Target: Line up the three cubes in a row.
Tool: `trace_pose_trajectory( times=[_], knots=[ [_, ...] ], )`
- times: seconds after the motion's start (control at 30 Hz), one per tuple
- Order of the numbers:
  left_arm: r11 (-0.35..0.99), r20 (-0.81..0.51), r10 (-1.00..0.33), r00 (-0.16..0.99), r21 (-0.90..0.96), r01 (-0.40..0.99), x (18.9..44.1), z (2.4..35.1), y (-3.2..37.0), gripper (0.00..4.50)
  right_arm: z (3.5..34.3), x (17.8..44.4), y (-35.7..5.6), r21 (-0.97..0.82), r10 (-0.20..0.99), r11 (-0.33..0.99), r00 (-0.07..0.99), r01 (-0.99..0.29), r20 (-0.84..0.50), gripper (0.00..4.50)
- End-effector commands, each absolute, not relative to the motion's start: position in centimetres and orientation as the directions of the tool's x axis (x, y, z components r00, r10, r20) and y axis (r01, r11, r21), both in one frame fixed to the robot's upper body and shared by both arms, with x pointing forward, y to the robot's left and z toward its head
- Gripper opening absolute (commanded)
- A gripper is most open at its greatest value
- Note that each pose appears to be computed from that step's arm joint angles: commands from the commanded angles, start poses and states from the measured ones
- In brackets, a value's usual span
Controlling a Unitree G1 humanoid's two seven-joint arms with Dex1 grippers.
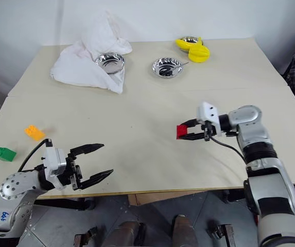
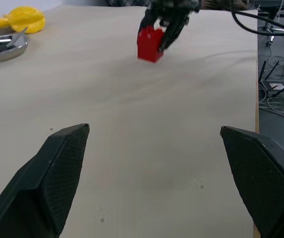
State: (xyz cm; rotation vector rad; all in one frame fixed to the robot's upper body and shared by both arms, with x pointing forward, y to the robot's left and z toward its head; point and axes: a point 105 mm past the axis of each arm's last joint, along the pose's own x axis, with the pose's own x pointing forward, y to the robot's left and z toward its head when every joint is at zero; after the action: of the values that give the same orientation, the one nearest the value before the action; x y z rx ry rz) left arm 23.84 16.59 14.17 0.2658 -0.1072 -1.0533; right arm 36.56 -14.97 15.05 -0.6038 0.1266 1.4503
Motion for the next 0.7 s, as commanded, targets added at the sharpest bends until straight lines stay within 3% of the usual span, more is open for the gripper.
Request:
trace_pose_trajectory(
  times=[0.03, 0.23, 0.7],
  knots=[
    [0.464, -0.019, -0.871, 0.491, 0.292, 0.836, 23.3, 15.1, 16.7, 4.5, 15.6, 36.3, -15.0, -0.302, 0.887, -0.065, 0.084, -0.951, -0.454, 1.52],
    [0.484, -0.022, -0.86, 0.511, 0.286, 0.827, 22.7, 14.9, 16.9, 4.5, 14.4, 36.2, -15.3, -0.241, 0.87, -0.065, 0.063, -0.968, -0.49, 1.52],
    [0.487, -0.048, -0.853, 0.52, 0.286, 0.825, 22.3, 15.0, 17.7, 4.5, 13.9, 35.9, -18.8, -0.297, 0.83, -0.035, 0.138, -0.954, -0.54, 1.52]
  ],
)
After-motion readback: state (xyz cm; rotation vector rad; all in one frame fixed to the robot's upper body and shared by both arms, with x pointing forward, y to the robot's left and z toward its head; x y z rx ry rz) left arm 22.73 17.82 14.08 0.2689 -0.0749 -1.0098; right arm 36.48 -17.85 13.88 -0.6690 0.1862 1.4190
